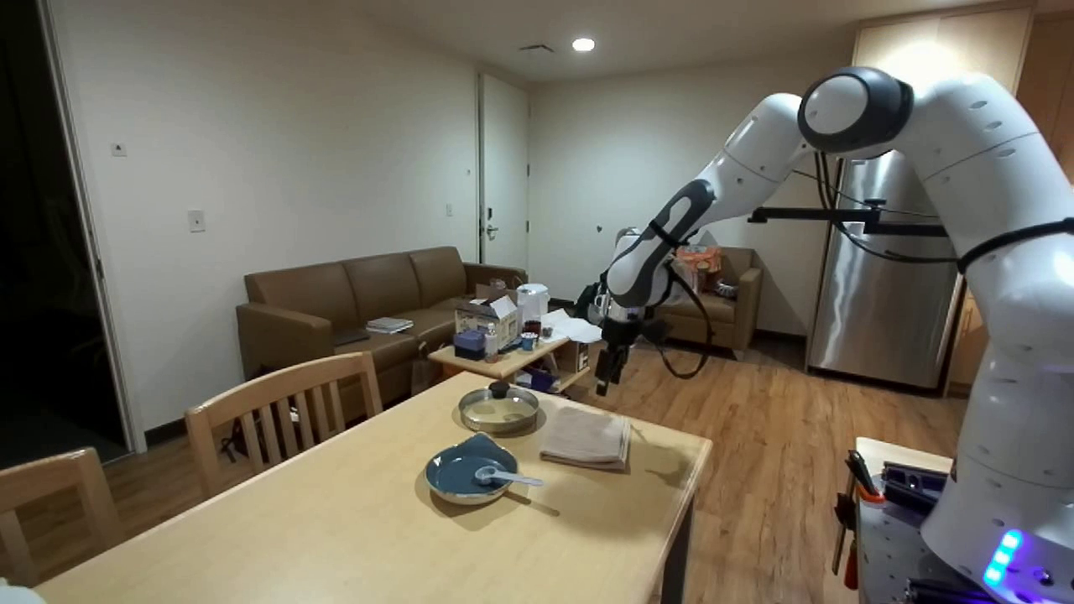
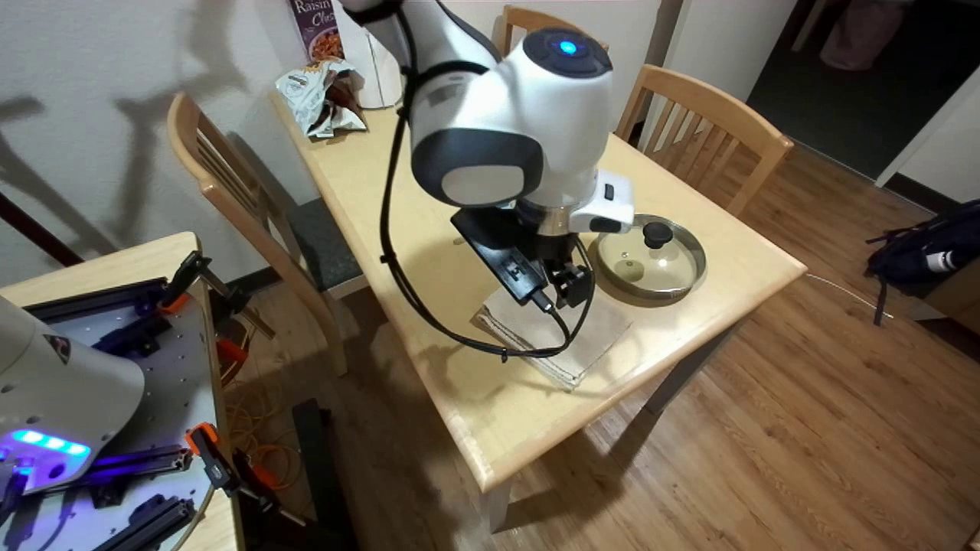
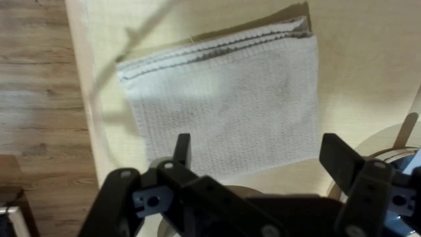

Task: Take the cloth and put it on the bowl

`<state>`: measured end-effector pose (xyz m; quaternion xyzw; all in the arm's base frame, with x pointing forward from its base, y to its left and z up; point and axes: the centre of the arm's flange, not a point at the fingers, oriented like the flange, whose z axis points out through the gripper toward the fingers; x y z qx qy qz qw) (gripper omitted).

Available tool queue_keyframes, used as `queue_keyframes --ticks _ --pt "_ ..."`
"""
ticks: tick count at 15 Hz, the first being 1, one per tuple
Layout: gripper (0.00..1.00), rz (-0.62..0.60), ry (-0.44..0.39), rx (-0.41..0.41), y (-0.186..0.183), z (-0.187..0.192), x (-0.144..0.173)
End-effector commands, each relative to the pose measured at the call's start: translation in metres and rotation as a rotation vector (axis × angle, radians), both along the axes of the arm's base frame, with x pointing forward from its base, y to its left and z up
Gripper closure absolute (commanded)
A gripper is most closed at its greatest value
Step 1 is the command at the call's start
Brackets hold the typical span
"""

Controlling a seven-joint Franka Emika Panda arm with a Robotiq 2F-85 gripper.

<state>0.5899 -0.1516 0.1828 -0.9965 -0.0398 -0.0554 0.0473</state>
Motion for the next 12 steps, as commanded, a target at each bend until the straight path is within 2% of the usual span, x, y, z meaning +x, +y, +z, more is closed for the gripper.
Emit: queue_keyframes --ticks 1,6,7,8,10,11,12 --pt "0.0 0.121 0.025 0.103 -0.005 -0.067 0.05" --pt "0.0 0.177 0.131 0.174 0.04 -0.169 0.06" --pt "0.0 0.144 0.108 0.15 0.031 -0.136 0.036" --pt "0.0 0.151 0.118 0.158 0.038 -0.152 0.038" --pt "0.0 0.161 0.117 0.158 0.05 -0.159 0.04" --pt "0.25 0.156 0.116 0.144 0.061 -0.17 0.037" --pt "0.26 0.162 0.127 0.143 0.075 -0.182 0.034"
